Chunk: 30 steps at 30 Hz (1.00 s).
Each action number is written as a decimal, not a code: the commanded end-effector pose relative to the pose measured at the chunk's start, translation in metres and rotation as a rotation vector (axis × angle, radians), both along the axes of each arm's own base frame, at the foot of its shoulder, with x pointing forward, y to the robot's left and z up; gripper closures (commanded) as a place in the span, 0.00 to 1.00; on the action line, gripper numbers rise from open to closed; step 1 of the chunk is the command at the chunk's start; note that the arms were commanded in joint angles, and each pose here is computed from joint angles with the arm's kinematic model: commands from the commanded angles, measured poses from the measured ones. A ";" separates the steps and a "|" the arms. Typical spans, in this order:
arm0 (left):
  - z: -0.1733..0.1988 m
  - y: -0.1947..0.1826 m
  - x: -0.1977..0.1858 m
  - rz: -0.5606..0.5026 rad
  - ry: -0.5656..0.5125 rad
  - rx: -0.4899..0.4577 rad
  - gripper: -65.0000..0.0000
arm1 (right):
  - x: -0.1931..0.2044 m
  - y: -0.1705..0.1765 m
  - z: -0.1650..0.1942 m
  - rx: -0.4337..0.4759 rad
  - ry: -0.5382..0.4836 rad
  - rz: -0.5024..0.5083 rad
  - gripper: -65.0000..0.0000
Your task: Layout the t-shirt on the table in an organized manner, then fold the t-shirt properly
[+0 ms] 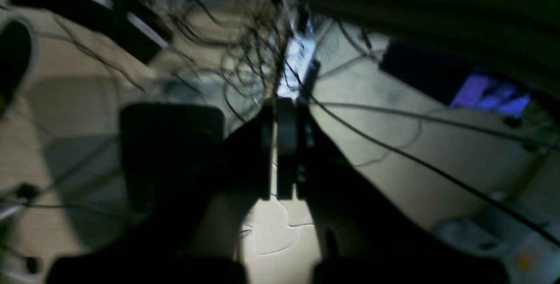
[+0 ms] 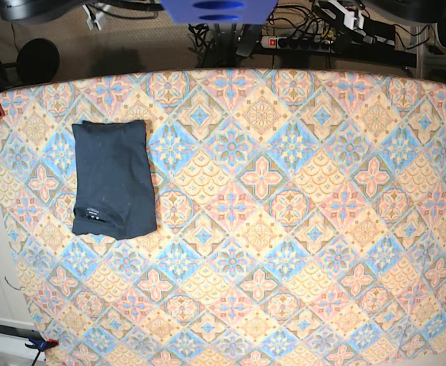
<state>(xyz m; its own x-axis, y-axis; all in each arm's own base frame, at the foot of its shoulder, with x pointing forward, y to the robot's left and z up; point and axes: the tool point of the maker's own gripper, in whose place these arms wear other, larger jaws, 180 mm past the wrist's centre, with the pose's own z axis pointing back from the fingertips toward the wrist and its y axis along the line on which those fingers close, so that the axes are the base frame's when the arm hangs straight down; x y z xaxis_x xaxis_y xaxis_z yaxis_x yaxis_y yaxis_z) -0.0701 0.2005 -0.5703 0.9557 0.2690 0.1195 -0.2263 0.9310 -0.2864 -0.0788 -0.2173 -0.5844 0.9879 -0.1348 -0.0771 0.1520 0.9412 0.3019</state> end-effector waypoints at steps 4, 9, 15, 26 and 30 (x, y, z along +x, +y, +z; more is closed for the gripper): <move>-0.018 -0.026 0.001 -0.049 0.019 -0.058 1.00 | 0.005 0.003 -0.014 0.013 -0.022 -0.027 0.95; -0.040 -0.039 0.015 -0.068 -0.009 -0.069 1.00 | 0.021 0.018 -0.027 0.043 -0.064 -0.080 0.95; -0.063 -0.072 0.032 -0.149 -0.027 -0.113 1.00 | 0.040 0.033 -0.034 0.073 -0.119 -0.096 0.95; -0.071 -0.074 0.068 -0.219 -0.143 -0.009 1.00 | 0.035 -0.008 -0.046 -0.168 -0.086 -0.144 0.95; -0.073 -0.072 0.083 -0.213 -0.161 0.033 1.00 | 0.038 -0.014 -0.049 -0.223 -0.078 -0.154 0.95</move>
